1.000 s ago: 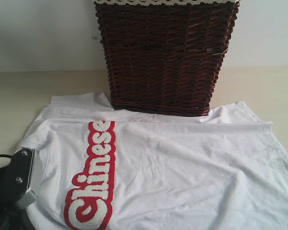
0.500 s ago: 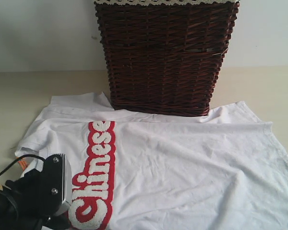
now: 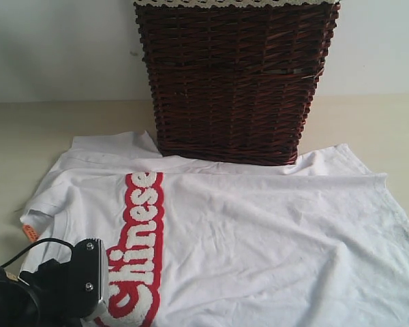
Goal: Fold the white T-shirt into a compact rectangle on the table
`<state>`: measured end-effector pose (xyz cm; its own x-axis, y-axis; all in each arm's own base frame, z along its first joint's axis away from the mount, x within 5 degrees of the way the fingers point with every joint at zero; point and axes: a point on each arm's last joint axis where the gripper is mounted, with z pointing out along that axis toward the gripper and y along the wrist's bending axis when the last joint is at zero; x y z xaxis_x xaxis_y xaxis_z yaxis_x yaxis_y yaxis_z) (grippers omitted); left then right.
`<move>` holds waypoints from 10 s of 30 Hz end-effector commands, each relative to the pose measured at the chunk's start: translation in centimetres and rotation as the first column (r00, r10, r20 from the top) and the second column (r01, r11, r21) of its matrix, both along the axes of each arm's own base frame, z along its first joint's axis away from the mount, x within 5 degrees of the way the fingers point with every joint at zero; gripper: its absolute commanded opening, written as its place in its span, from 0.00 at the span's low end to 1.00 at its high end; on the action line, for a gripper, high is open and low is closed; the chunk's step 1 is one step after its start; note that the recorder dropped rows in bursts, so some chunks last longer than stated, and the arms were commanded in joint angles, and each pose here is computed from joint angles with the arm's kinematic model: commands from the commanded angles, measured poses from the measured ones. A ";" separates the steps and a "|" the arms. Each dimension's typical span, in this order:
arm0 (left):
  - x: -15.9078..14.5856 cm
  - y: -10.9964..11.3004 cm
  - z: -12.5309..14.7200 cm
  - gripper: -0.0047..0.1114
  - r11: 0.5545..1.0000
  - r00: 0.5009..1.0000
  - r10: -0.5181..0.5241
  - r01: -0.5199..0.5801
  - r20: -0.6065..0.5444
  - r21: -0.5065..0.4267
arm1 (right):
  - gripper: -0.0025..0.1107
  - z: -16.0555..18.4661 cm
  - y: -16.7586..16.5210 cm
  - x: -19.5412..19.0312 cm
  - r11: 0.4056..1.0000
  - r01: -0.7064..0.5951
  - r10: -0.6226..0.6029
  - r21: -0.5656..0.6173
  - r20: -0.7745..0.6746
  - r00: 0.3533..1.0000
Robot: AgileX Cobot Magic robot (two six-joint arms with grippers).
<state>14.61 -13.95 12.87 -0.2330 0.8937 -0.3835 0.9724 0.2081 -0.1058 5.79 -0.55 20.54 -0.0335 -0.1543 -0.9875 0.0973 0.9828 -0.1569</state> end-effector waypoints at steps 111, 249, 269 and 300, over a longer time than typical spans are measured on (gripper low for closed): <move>7.3 1.0 6.6 0.52 0.933 0.940 0.193 -0.264 -0.281 -0.242 | 0.23 -0.1 0.0 0.0 1.000 -0.003 0.003 -0.003 0.003 1.000; 9.1 5.5 10.3 0.04 0.851 0.884 0.276 -0.407 -0.378 -0.332 | 0.23 -0.1 0.0 0.0 1.000 -0.003 0.003 -0.003 0.003 1.000; 15.6 7.4 -2.7 0.04 0.747 0.743 0.630 -0.659 -0.227 -0.086 | 0.23 -0.1 0.0 0.0 1.000 -0.003 0.003 -0.003 0.003 1.000; 17.4 7.8 5.4 0.55 0.807 0.812 0.572 -0.533 0.113 -0.254 | 0.23 -0.1 0.0 0.0 1.000 -0.003 0.003 -0.003 0.003 1.000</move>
